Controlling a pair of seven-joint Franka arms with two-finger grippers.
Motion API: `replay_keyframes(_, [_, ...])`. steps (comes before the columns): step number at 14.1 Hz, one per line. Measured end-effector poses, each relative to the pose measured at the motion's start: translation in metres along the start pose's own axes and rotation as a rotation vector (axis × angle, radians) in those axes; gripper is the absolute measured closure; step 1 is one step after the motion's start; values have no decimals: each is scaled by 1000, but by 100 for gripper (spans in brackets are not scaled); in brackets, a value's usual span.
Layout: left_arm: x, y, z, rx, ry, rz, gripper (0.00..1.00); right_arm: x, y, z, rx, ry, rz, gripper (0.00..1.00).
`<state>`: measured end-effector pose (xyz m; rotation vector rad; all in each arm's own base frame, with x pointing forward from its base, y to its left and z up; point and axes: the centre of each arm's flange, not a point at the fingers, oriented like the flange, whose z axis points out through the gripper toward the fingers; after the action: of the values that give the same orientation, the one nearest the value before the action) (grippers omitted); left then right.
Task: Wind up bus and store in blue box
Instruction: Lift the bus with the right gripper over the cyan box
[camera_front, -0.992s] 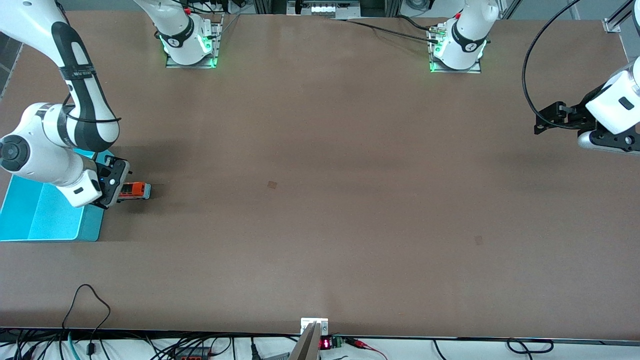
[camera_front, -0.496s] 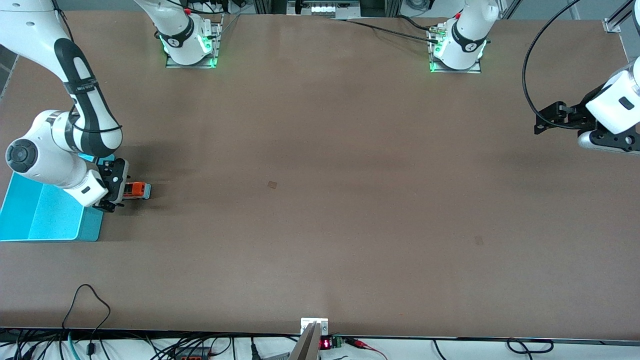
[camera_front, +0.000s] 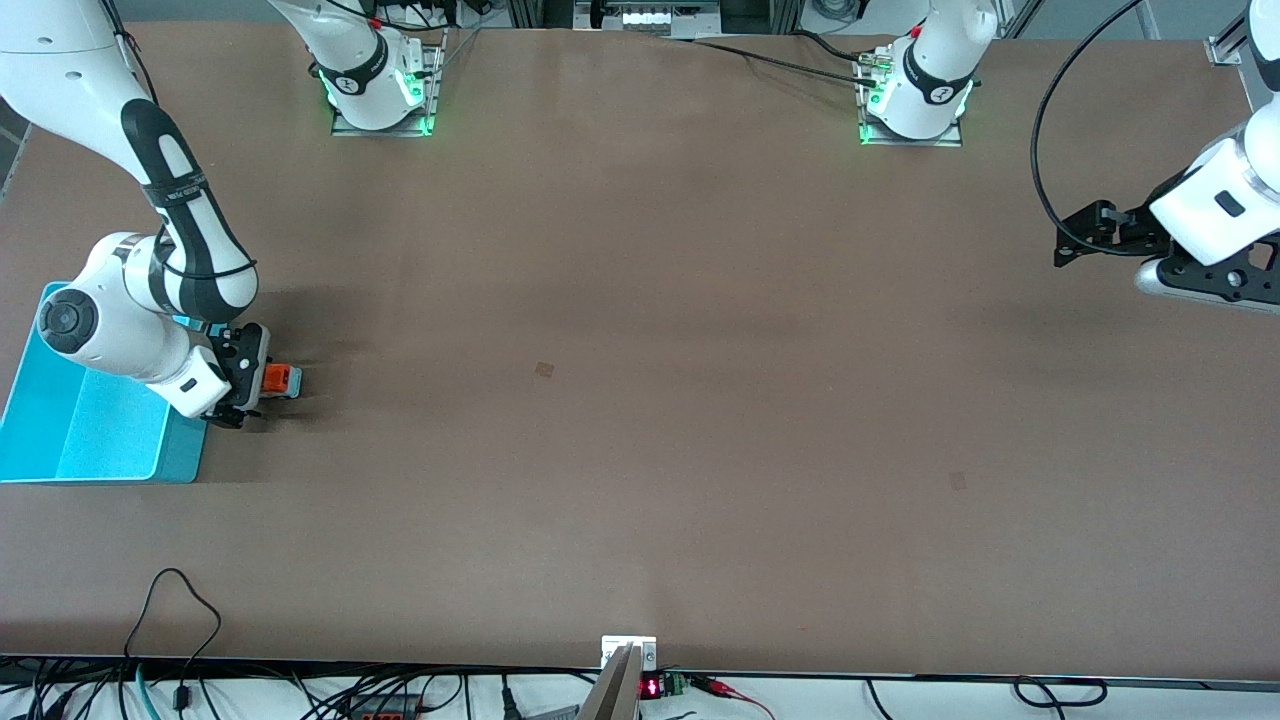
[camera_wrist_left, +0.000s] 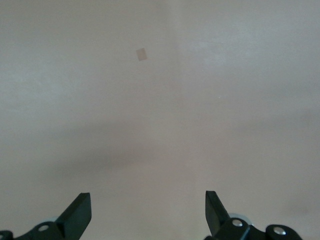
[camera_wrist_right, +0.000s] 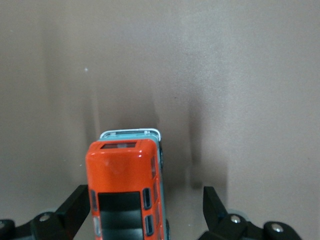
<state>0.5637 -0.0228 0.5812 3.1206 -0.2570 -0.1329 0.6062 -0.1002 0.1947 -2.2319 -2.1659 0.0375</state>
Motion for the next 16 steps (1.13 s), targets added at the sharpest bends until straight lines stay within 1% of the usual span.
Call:
replay_keyframes(1, [0, 0, -1, 0, 1, 1, 0, -1, 0, 2, -2, 1, 2, 7])
replay_keyframes(2, [0, 0, -1, 0, 2, 0, 0, -1, 0, 2, -1, 1, 2, 21])
replay_keyframes(4, [0, 0, -1, 0, 0, -1, 0, -2, 0, 2, -2, 1, 4, 41])
replay_keyframes(5, [-1, -1, -1, -1, -5, -2, 0, -1, 0, 1, -4, 7, 12, 46])
replay_keyframes(8, [-2, -1, -2, -1, -9, -3, 0, 3, 1, 0, -9, 46, 100, 46])
replay_keyframes(10, [-2, -3, -2, -2, -9, -5, 0, 17, 6, -6, -18, 62, 209, 46])
replay_keyframes(12, [-2, -5, -3, -2, -7, -8, 0, 34, 14, -30, -52, 88, 379, 46])
replay_keyframes(14, [-2, -4, -4, -1, -6, -8, 0, 54, 27, -74, -108, 134, 542, 46])
replay_keyframes(15, [-2, -4, -4, -1, -7, -8, 0, 62, 31, -93, -111, 161, 634, 46])
replay_keyframes(16, [-2, -4, -4, -2, -8, -8, 0, 62, 33, -107, -100, 178, 719, 46])
